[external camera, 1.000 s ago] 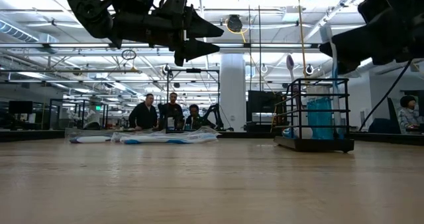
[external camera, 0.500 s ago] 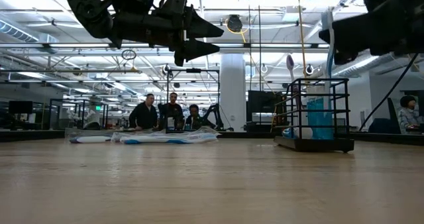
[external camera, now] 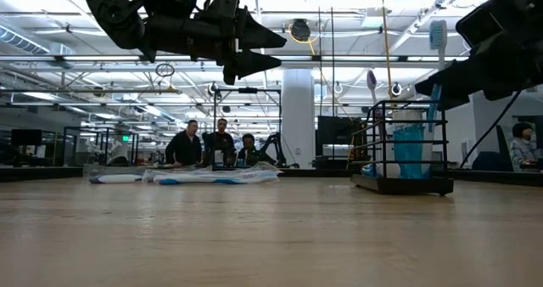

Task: Pick & Place toothbrushing station
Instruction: Put the blue toothbrush into the bottom section of the mesh organizer

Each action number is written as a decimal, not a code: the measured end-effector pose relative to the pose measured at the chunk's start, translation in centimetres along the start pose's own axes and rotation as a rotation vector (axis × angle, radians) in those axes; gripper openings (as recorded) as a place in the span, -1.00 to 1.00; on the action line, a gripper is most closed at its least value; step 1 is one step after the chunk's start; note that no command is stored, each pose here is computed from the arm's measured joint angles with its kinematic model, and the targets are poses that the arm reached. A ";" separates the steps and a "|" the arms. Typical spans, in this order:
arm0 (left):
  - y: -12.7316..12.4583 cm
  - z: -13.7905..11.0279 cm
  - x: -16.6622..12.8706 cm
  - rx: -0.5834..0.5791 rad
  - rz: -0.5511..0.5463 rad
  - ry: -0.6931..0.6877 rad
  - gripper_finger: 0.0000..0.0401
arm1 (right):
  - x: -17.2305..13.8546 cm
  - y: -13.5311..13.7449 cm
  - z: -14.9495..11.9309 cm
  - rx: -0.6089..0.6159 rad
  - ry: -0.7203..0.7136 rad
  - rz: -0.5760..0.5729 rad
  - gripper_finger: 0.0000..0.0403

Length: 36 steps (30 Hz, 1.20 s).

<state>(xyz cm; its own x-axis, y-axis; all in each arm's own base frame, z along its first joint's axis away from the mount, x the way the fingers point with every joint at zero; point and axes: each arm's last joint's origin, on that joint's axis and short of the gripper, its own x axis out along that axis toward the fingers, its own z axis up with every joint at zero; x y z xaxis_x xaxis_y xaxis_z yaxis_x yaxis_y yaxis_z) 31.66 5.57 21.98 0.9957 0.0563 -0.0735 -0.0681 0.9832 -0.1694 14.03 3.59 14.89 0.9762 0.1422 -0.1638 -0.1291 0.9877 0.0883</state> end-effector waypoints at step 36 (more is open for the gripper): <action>0.0 -0.1 0.0 -0.002 0.001 0.007 0.34 | -1.4 -0.2 -0.1 0.022 0.039 -0.005 -0.30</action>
<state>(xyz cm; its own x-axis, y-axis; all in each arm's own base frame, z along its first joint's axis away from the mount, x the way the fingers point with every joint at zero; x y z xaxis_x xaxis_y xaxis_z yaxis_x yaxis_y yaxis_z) 31.65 5.56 21.91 0.9952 0.0558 -0.0802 -0.0689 0.9828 -0.1714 12.68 3.21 14.99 0.9693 0.1400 -0.2023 -0.1199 0.9868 0.1087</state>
